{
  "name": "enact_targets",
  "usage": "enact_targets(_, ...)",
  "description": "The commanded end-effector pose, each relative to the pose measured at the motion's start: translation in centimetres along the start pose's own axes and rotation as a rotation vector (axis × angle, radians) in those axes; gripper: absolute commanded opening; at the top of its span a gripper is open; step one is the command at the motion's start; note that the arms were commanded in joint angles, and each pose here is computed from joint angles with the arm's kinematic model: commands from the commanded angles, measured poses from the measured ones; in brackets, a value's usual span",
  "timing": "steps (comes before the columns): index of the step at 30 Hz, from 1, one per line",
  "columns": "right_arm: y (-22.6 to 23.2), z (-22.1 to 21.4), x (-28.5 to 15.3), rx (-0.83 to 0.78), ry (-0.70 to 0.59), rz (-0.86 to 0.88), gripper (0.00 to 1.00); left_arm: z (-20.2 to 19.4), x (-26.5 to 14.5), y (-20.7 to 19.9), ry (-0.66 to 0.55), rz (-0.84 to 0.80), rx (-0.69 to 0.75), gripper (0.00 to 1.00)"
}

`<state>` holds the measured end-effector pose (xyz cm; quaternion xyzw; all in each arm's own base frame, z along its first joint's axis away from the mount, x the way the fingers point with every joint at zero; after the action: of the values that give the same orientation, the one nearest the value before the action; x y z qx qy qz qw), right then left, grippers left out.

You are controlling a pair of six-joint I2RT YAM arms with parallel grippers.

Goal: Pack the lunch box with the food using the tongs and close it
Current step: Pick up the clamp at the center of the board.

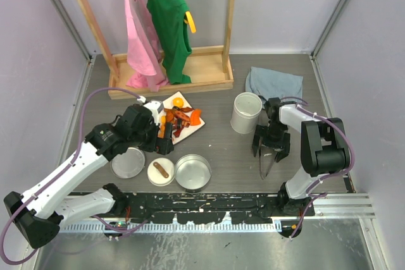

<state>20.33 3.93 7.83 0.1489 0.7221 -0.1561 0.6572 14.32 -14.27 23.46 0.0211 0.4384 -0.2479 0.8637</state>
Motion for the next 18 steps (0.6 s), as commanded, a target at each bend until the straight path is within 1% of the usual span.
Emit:
enact_targets(1,-0.7,2.8,0.7,0.027,-0.209,-0.094,0.97,0.4,-0.5,-0.1,-0.031,-0.006,-0.007,0.96)
enact_targets(5,-1.1,3.0,0.0,0.052,-0.258,-0.089,0.98,0.4,-0.6,-0.1,-0.030,-0.007,-0.010,0.96)
enact_targets(9,-1.0,3.1,0.5,0.037,-0.274,-0.070,0.98,0.5,-0.7,-0.2,-0.034,-0.011,-0.013,0.96)
enact_targets(14,-0.5,3.2,0.9,0.019,-0.251,-0.036,0.97,0.5,-0.8,-0.2,-0.038,-0.011,-0.015,0.96)
enact_targets(18,-0.4,3.1,1.6,0.017,-0.203,-0.044,0.94,0.4,-0.8,-0.2,-0.034,-0.013,-0.018,0.96)
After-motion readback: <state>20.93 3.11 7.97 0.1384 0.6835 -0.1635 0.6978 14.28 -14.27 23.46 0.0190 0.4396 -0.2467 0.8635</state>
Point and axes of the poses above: each gripper's point midway between its finger pads, its own x axis out along the fingers, its own y axis along the line the jaws close on, z = x × y, the point moved 7 cm from there along -x, back along the fingers, and after that the axes turned 8 degrees about x, right-handed, at the moved point
